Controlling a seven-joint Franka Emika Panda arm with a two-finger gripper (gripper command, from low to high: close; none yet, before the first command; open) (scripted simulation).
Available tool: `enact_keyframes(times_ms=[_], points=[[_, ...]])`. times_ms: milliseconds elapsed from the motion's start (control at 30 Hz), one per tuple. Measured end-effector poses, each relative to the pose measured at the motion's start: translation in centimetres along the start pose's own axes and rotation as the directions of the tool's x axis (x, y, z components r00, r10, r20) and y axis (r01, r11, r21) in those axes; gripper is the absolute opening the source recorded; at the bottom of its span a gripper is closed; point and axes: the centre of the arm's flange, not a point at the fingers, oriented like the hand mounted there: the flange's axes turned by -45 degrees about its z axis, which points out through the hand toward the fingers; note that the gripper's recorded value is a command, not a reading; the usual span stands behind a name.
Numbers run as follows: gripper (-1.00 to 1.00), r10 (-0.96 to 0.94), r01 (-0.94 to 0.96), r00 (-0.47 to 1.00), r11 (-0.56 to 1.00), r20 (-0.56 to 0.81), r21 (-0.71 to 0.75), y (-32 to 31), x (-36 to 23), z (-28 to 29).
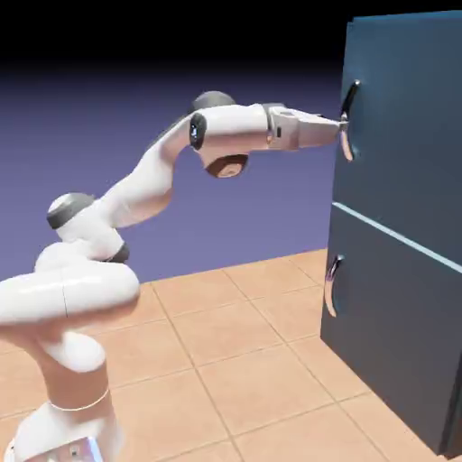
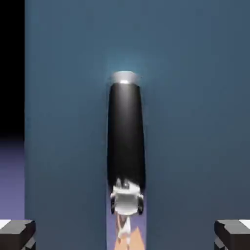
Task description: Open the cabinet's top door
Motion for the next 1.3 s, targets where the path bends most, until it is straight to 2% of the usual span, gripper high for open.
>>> enact_keyframes(times_ms=[67, 633, 1300], points=[[-1.0, 0.0, 0.0, 1.0, 1.0, 0.0, 0.0, 0.0, 0.0, 0.0], [-1.0, 0.0, 0.0, 1.0, 0.905, 0.0, 0.426, 9.5, 0.0, -13.4], [-1.0, 0.0, 0.0, 1.0, 0.636, 0.0, 0.772, 23.9, 0.0, -21.6]])
